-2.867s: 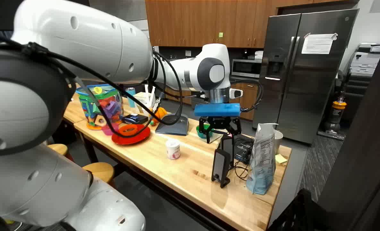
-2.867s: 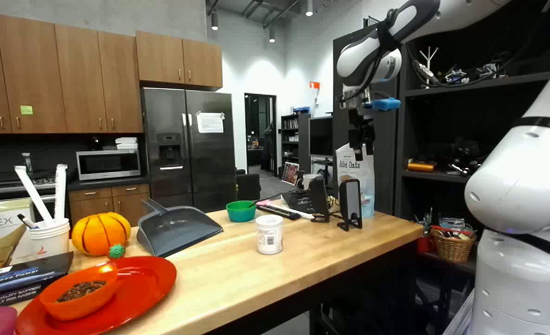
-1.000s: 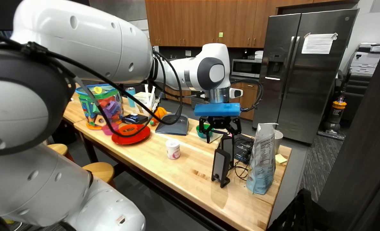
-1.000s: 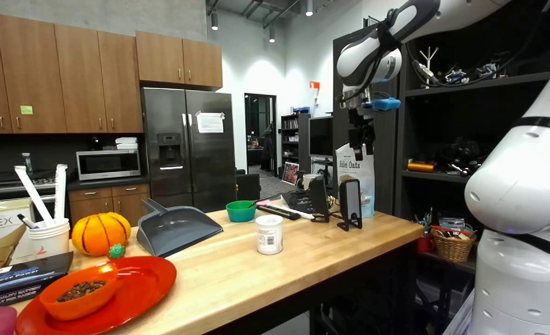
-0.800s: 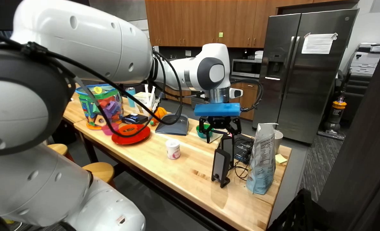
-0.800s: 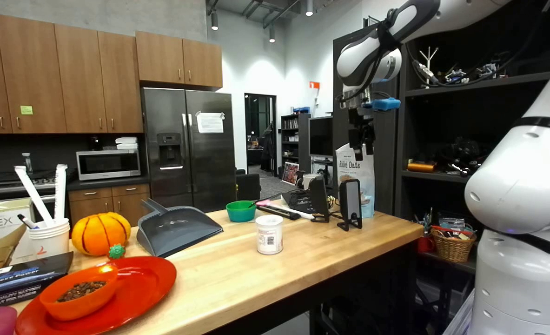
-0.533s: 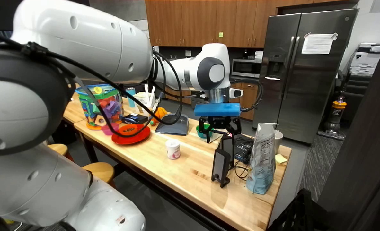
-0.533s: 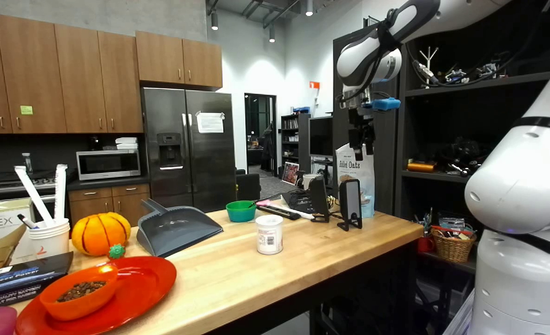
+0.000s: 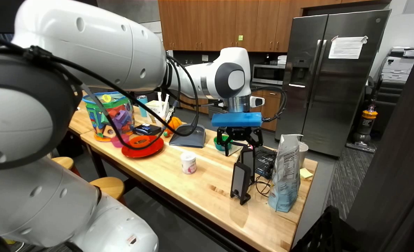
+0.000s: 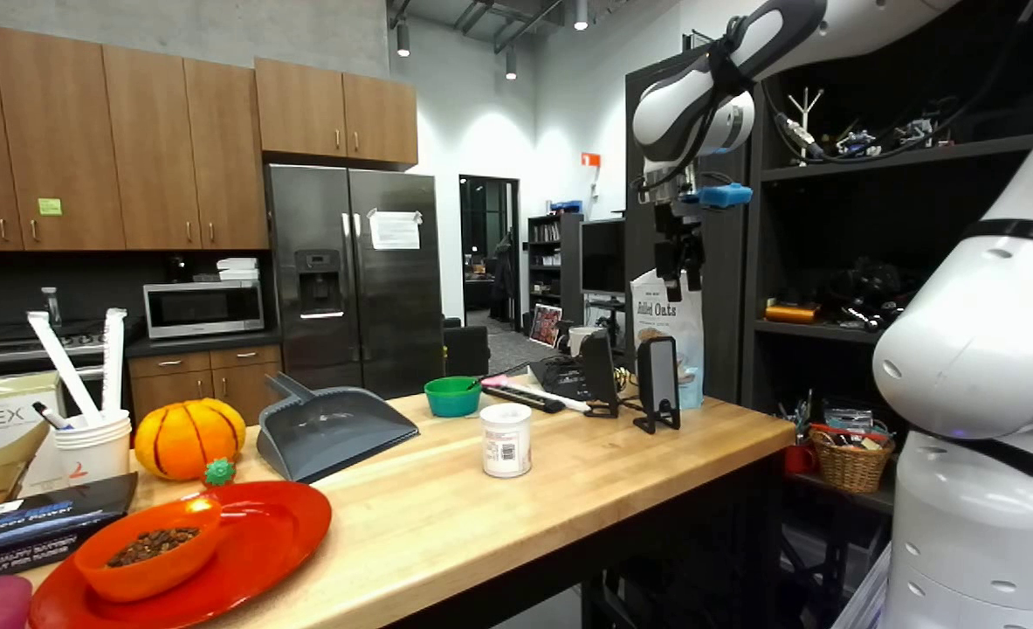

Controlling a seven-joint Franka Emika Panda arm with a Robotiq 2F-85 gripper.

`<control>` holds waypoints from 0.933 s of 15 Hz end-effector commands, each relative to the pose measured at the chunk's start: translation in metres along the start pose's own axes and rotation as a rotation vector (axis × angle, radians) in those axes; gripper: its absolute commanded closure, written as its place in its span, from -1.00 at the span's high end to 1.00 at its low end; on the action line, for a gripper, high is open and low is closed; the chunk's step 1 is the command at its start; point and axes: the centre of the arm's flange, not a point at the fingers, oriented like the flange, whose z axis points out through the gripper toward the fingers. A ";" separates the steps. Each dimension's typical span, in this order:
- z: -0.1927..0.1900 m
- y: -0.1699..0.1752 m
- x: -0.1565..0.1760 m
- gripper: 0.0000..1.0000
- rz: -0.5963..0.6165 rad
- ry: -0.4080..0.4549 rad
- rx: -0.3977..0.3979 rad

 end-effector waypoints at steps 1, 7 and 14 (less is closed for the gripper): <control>0.000 0.000 0.000 1.00 0.000 0.000 0.000; 0.001 0.001 0.000 1.00 -0.020 0.004 -0.001; 0.002 0.006 0.000 1.00 -0.178 0.051 0.019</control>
